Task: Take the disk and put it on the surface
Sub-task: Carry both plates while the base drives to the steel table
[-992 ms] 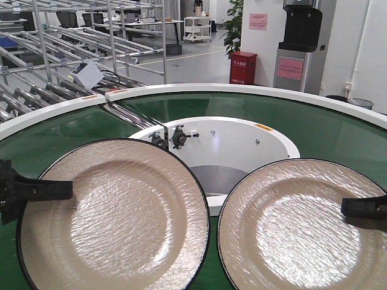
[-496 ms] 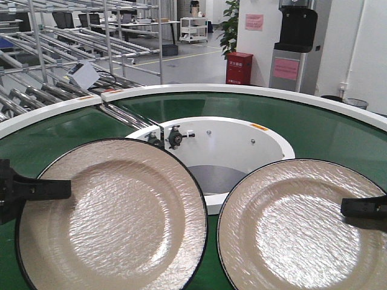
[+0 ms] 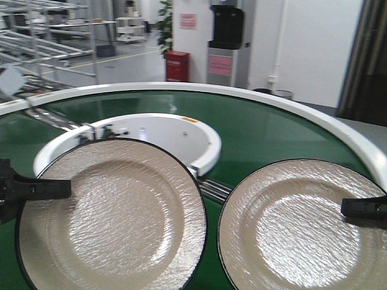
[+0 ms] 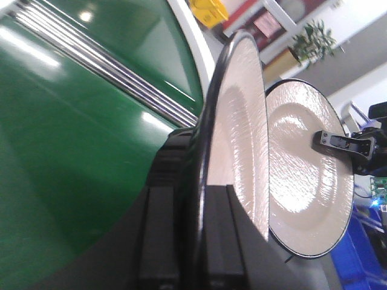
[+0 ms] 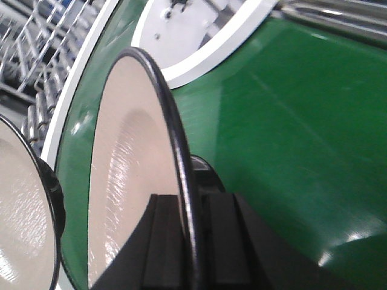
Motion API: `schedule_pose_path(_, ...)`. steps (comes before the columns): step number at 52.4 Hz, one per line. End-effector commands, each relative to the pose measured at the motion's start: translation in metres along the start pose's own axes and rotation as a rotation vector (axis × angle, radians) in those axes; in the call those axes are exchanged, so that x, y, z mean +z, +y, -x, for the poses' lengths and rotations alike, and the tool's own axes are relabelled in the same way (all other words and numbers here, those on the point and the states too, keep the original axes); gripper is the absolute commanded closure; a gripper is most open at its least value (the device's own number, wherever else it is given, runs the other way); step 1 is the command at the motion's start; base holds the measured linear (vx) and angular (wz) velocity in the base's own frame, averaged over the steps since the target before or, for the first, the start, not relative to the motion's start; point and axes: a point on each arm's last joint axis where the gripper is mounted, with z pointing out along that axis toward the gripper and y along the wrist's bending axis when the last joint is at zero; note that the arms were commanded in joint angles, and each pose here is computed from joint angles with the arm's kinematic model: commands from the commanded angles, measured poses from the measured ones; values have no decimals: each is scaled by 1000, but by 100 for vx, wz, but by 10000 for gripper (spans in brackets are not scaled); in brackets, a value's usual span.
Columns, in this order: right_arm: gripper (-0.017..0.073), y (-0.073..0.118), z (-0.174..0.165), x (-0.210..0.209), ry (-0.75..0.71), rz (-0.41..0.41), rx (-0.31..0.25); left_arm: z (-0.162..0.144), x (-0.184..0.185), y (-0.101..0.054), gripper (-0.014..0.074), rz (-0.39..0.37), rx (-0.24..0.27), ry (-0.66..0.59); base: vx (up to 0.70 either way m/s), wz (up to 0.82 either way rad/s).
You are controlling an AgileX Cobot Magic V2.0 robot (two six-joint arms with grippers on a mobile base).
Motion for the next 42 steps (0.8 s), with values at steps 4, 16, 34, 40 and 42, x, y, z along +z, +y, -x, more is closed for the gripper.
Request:
schedule_pose_path(4, 568, 21, 10, -10, -92, 98, 4, 10, -9, -27, 601, -126, -12, -98, -15, -57)
schedule_pose_path(16, 568, 21, 10, -10, -92, 98, 4, 10, -9, -27, 601, -126, -12, -98, -15, -59)
schedule_pose_path(34, 568, 21, 10, -10, -91, 99, 4, 10, -9, -27, 601, -126, -12, -98, -13, -49)
schedule_pose_path(40, 568, 21, 10, -10, -91, 99, 4, 10, -9, -27, 601, -126, -12, -98, -10, -40)
schedule_pose_path(42, 568, 21, 10, -10, -91, 99, 4, 10, -9, -27, 601, -126, -12, -98, -9, -40)
